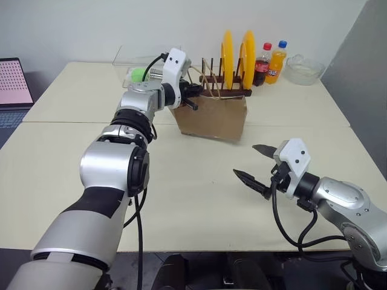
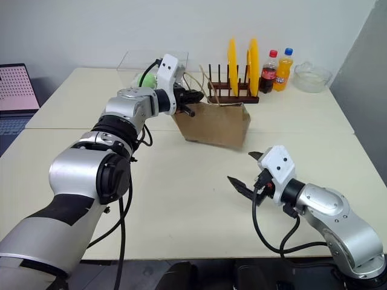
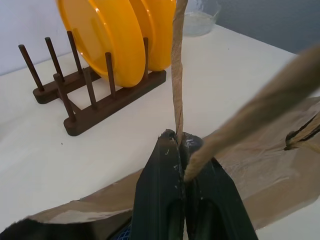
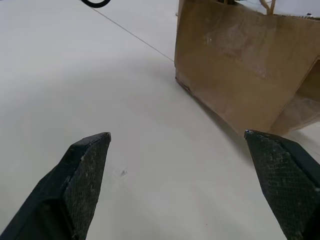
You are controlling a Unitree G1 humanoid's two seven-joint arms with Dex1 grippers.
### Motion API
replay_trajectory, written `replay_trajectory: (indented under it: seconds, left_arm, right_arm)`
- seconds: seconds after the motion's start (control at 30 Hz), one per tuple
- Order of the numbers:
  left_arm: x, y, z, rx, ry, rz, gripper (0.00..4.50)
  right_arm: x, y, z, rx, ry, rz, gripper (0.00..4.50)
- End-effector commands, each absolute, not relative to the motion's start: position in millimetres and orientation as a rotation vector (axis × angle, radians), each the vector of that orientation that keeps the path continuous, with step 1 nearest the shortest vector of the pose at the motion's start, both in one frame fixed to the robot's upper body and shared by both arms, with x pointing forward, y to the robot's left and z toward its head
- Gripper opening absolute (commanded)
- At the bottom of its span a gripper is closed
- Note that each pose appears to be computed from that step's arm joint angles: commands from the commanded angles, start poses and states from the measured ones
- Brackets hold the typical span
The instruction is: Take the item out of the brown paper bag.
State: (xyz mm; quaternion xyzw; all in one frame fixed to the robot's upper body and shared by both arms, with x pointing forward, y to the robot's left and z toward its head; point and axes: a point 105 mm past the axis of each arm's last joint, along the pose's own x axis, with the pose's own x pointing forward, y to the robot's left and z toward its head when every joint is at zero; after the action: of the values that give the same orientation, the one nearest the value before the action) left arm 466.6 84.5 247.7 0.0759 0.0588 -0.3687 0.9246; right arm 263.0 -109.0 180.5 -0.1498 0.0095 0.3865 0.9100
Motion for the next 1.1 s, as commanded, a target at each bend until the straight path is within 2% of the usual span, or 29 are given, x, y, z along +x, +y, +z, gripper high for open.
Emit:
replay_trajectory:
  seconds: [0.03, 1.1]
  left_arm:
    - [467, 79, 273, 0.188, 0.036, -0.746, 0.04]
    - [475, 87, 266, 0.229, 0.054, -0.639, 0.04]
  right_arm:
    - [266, -110, 194, -0.342, -0.052, 0.768, 4.5]
    - [277, -108, 195, -0.36, -0.09, 0.746, 4.5]
